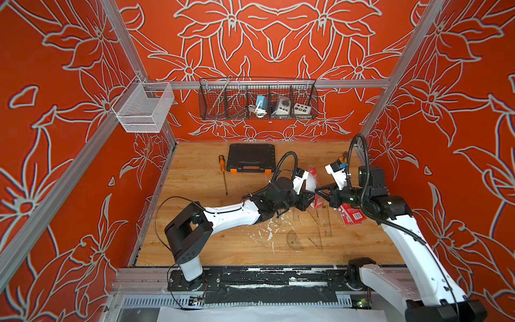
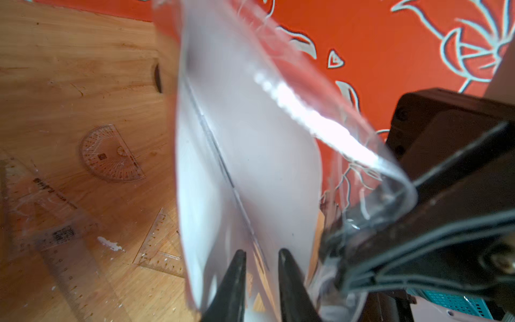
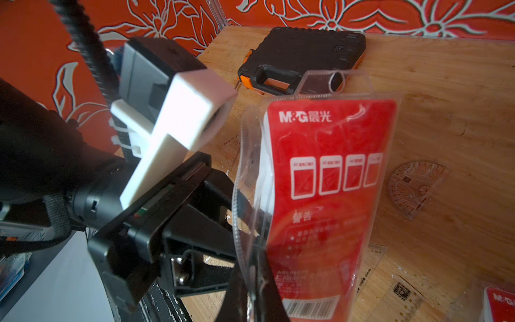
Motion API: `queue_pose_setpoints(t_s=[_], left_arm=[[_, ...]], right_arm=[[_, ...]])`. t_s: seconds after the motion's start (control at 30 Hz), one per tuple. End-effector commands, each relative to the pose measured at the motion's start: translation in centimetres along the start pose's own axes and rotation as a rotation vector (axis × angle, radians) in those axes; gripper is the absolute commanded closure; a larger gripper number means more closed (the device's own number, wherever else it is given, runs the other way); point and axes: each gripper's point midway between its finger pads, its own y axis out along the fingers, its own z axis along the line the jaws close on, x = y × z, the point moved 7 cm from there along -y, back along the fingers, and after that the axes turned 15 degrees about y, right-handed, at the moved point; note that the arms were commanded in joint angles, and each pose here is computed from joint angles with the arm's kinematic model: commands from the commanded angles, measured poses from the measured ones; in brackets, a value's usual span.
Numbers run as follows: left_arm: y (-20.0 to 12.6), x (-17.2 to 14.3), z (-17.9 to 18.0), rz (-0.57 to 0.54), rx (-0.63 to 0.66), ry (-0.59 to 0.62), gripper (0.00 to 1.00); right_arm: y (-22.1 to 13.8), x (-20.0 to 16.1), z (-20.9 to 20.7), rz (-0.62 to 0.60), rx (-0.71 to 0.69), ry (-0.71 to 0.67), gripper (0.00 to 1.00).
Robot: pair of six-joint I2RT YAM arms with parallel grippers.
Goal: Open the ruler set and take out the ruler
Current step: Take out the ruler from the ruler set bag.
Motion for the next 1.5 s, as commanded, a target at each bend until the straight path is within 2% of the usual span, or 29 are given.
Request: queue_pose_setpoints(t_s=[0.0,0.43,0.73,0.97,1.47], left_arm=[[-1.2,1.1,-0.4,-0.036,-0.015,0.002,0.72],[0.4,1.3,0.1,-0.034,-0.038,-0.027,0.75],[0.4,1.9,1.9,-0.085,-0.071,-0.117,0.8],[-1.3,1.6,2.7,-0.109,-0.069,-0.139,1.0],[-4.0,2.3,2.2,-0.124,-0.02,-0.108,1.0]], right_arm=[[-0.1,0.6,0.8,0.002,0.05,-0.053,1.0],[-0.3,0.7,1.8,0.0,0.132,-0.082,1.0],[-0.5,0.5,2.4,0.003,0.19,-0.089,1.0],[-0.5,0.5,2.0,-0.006,0.147,-0.088,1.0],[-0.1,0.9,0.7,-0.056,0.04,-0.066,1.0]])
